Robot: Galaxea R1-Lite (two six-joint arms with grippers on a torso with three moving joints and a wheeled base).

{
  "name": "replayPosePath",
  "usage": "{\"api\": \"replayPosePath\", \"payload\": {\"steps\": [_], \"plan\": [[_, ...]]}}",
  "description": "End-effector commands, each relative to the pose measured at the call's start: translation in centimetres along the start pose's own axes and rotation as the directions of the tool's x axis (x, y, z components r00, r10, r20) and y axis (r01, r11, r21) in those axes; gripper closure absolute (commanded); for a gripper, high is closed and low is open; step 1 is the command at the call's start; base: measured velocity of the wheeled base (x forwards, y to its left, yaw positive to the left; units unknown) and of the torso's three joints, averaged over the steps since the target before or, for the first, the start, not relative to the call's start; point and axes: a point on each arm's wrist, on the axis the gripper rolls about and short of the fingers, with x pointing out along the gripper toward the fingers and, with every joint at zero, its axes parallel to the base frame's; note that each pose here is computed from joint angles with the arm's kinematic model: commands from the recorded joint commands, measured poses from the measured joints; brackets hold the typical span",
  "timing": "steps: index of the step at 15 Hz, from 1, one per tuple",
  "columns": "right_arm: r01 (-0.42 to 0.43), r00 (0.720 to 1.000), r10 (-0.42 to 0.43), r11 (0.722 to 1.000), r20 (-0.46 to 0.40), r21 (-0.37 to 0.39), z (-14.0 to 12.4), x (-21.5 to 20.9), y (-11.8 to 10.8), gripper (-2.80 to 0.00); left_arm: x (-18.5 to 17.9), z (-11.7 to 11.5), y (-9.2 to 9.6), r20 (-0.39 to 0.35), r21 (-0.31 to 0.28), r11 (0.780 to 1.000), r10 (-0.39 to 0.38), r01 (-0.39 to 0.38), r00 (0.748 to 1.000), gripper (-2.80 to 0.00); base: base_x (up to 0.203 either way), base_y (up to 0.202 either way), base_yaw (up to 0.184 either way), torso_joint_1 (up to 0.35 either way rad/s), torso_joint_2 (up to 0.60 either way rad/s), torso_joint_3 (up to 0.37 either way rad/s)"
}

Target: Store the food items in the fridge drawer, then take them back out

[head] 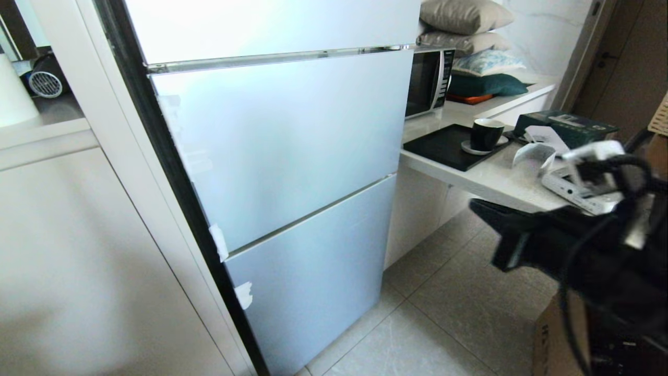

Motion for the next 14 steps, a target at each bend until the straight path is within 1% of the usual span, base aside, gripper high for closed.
{"api": "replayPosePath", "payload": {"steps": [1,2,4,5,7,8,9,10,11,12,13,14], "plan": [[0.138,0.983,-0.134,0.99,0.123,-0.017,1.6,-8.6,-3.9,0.0,0.0,0.0,0.0,0.0,0.0,1.0,0.001,-0.001,1.0,0.0,0.0,0.0,0.0,0.0,0.0,0.0],[0.185,0.978,-0.181,0.982,0.103,-0.038,1.0,-11.2,-4.7,0.0,0.0,0.0,0.0,0.0,0.0,1.0,0.0,0.0,1.0,0.0,0.0,0.0,0.0,0.0,0.0,0.0],[0.241,0.969,-0.237,0.969,0.071,-0.06,-1.1,-15.7,-5.1,0.0,0.0,0.0,0.0,0.0,0.0,1.0,0.001,-0.001,1.0,0.0,0.0,0.0,0.0,0.0,0.0,0.0],[0.258,0.965,-0.253,0.964,0.062,-0.072,-2.8,-17.6,-5.0,0.0,0.0,0.0,0.0,-0.002,0.0,1.0,0.001,-0.001,1.0,0.0,0.0,0.0,0.0,0.0,0.0,0.0],[0.294,0.956,-0.291,0.947,0.041,-0.128,-6.6,-20.2,-4.8,0.0,0.0,0.0,0.0,0.0,0.0,1.0,0.003,-0.003,1.0,0.0,0.0,0.0,0.0,0.0,0.0,0.0],[0.307,0.95,-0.311,0.939,-0.002,-0.158,-9.2,-20.8,-4.8,0.0,0.0,0.0,0.0,-0.001,0.001,1.0,0.001,-0.001,1.0,0.0,0.0,0.0,0.0,0.0,0.0,0.0],[0.317,0.943,-0.329,0.934,-0.055,-0.166,-11.0,-21.1,-4.9,0.0,0.0,0.0,0.0,-0.001,-0.001,1.0,0.002,-0.002,1.0,0.0,0.0,0.0,0.0,0.0,0.0,0.0],[0.334,0.933,-0.348,0.933,-0.097,-0.136,-11.6,-21.2,-4.9,0.0,0.0,0.0,0.0,0.0,-0.003,1.0,0.0,0.0,1.0,0.0,0.0,0.0,0.0,0.0,0.0,0.0],[0.351,0.924,-0.365,0.928,-0.11,-0.127,-11.8,-21.2,-4.9,0.0,0.0,0.0,0.0,0.0,-0.003,1.0,0.001,-0.001,1.0,0.0,0.0,0.0,0.0,0.0,0.0,0.0],[0.378,0.91,-0.395,0.916,-0.127,-0.134,-12.0,-21.3,-4.9,0.0,0.0,0.0,0.0,0.0,-0.003,1.0,0.0,0.0,1.0,0.0,0.0,0.0,0.0,0.0,0.0,0.0],[0.381,0.909,-0.398,0.914,-0.125,-0.14,-12.3,-21.5,-4.8,0.0,0.0,0.0,0.0,0.0,-0.003,1.0,0.003,-0.003,1.0,0.0,0.0,0.0,0.0,0.0,0.0,0.0],[0.376,0.914,-0.392,0.916,-0.106,-0.141,-12.6,-22.0,-4.6,0.0,0.0,0.0,0.0,0.0,-0.004,1.0,0.0,0.0,1.0,0.0,0.0,0.0,0.0,0.0,0.0,0.0]]}}
